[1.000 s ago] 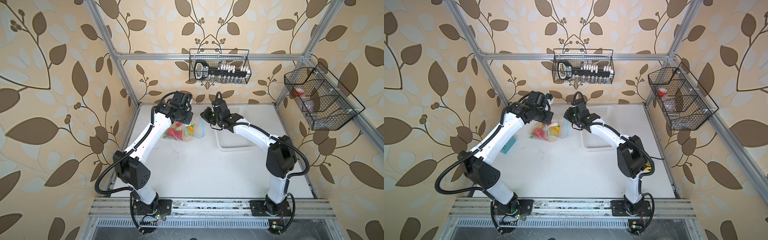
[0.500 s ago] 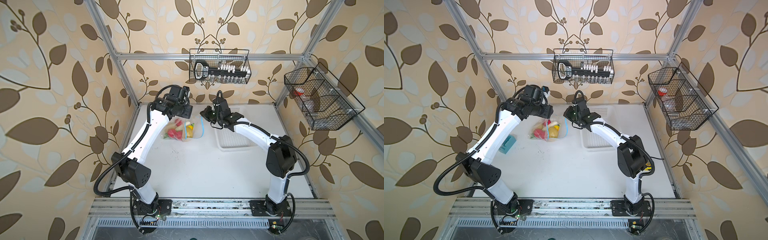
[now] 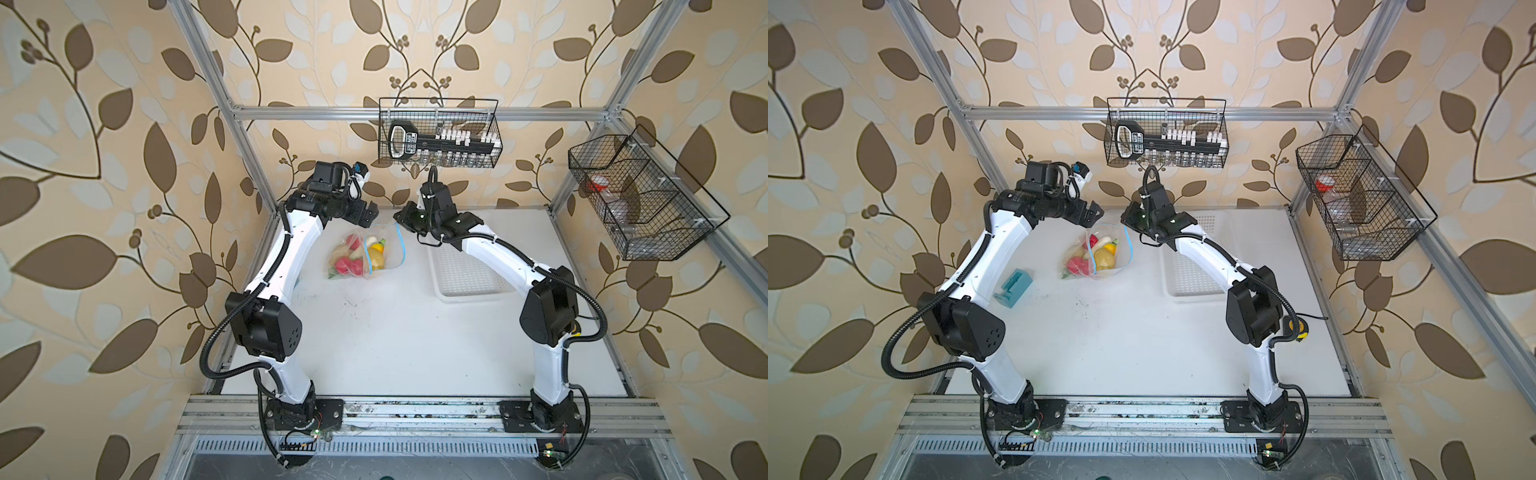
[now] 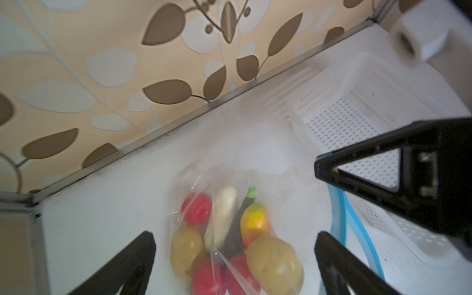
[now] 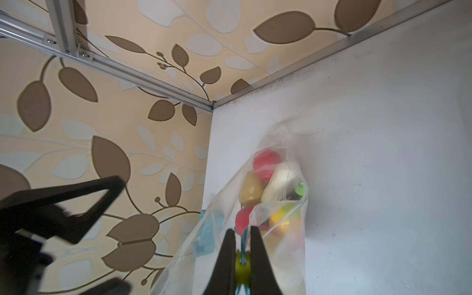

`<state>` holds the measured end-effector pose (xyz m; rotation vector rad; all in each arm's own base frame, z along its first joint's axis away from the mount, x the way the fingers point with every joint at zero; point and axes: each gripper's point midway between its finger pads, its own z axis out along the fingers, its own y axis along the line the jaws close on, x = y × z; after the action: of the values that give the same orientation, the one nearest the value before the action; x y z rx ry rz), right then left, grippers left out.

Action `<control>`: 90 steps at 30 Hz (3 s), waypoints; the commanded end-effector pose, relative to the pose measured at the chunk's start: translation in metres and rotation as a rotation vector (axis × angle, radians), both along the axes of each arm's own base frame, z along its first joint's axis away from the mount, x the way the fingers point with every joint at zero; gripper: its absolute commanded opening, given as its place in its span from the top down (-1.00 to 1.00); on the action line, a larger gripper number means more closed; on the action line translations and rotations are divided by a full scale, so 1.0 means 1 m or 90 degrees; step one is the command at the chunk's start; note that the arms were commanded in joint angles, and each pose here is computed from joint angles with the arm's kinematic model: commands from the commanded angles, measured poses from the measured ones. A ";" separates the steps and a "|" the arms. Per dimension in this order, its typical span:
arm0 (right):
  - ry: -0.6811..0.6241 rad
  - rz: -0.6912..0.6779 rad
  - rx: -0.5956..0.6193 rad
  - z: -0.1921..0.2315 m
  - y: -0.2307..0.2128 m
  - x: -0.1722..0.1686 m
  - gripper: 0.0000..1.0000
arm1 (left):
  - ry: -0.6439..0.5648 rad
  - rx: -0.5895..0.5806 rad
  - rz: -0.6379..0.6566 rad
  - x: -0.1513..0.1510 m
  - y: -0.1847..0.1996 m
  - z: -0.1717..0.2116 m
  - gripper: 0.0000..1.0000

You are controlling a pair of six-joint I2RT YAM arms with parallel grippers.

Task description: Place the food in the zip-top bag and seal the zipper

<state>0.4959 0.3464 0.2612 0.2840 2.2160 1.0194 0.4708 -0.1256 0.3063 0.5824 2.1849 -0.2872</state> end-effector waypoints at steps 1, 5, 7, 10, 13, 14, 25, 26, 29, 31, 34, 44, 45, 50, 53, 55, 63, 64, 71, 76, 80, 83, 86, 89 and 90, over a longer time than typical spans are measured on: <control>0.000 0.048 -0.011 -0.004 0.007 0.002 1.00 | -0.101 -0.102 -0.179 0.004 -0.017 0.035 -0.96; -0.020 0.068 -0.023 -0.001 0.010 0.006 1.00 | -0.104 -0.118 -0.272 0.009 -0.027 0.024 -0.97; -0.037 0.073 -0.037 0.004 0.010 0.008 1.00 | -0.117 -0.131 -0.315 0.008 -0.028 0.022 -0.97; -0.044 0.086 -0.065 0.006 0.008 0.011 1.00 | -0.139 -0.160 -0.367 0.010 -0.025 0.024 -0.98; -0.053 0.109 -0.067 0.008 0.009 0.014 1.00 | -0.171 -0.209 -0.404 0.018 -0.019 0.028 -0.98; -0.058 0.119 -0.061 0.009 0.011 0.014 1.00 | -0.175 -0.215 -0.404 0.023 -0.016 0.027 -0.98; -0.128 0.162 -0.098 0.028 0.013 0.021 1.00 | -0.239 -0.171 -0.506 0.019 -0.020 0.021 -0.92; -0.131 0.163 -0.097 0.029 0.013 0.021 1.00 | -0.242 -0.175 -0.527 0.013 -0.021 0.020 -0.91; -0.141 0.168 -0.094 0.034 0.015 0.022 1.00 | -0.246 -0.197 -0.537 0.016 -0.024 0.024 -0.88; -0.142 0.176 -0.096 0.033 0.019 0.020 1.00 | -0.256 -0.195 -0.541 0.020 -0.024 0.021 -0.85; -0.151 0.189 -0.094 0.036 0.023 0.018 1.00 | -0.267 -0.193 -0.536 0.030 -0.024 0.017 -0.74; -0.162 0.218 -0.094 0.035 0.034 0.016 1.00 | -0.308 -0.271 -0.575 0.049 -0.031 0.027 -0.29; -0.164 0.219 -0.093 0.035 0.035 0.016 1.00 | -0.309 -0.282 -0.577 0.052 -0.031 0.029 -0.27; -0.164 0.220 -0.086 0.035 0.034 0.019 1.00 | -0.300 -0.340 -0.617 0.056 -0.036 0.035 0.01; -0.169 0.218 -0.085 0.038 0.033 0.020 1.00 | -0.291 -0.351 -0.632 0.053 -0.040 0.032 0.40; -0.172 0.219 -0.083 0.039 0.033 0.020 1.00 | -0.286 -0.354 -0.633 0.051 -0.041 0.028 0.37; -0.176 0.222 -0.077 0.039 0.036 0.022 1.00 | -0.259 -0.370 -0.650 0.033 -0.047 0.017 0.22; -0.178 0.223 -0.076 0.040 0.036 0.022 1.00 | -0.260 -0.369 -0.655 0.030 -0.047 0.018 0.22; -0.184 0.237 -0.078 0.041 0.038 0.019 1.00 | -0.254 -0.336 -0.699 0.010 -0.050 0.016 0.11; -0.187 0.243 -0.083 0.040 0.037 0.018 1.00 | -0.241 -0.339 -0.690 0.009 -0.049 0.013 0.08; -0.182 0.252 -0.089 0.036 0.037 0.017 1.00 | -0.247 -0.337 -0.699 -0.002 -0.053 0.017 -0.08; -0.188 0.259 -0.087 0.037 0.038 0.016 1.00 | -0.236 -0.343 -0.697 -0.004 -0.054 0.017 -0.21; -0.199 0.270 -0.086 0.042 0.040 0.014 1.00 | -0.213 -0.354 -0.687 -0.004 -0.053 0.017 -0.32; -0.208 0.282 -0.089 0.045 0.040 0.011 1.00 | -0.193 -0.364 -0.679 -0.006 -0.053 0.018 -0.44; -0.208 0.283 -0.091 0.044 0.039 0.011 1.00 | -0.188 -0.367 -0.676 -0.007 -0.053 0.020 -0.48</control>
<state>0.5076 0.3821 0.2926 -0.3660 2.1229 1.0248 0.4966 -0.1757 0.2977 1.1378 1.2818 -1.2918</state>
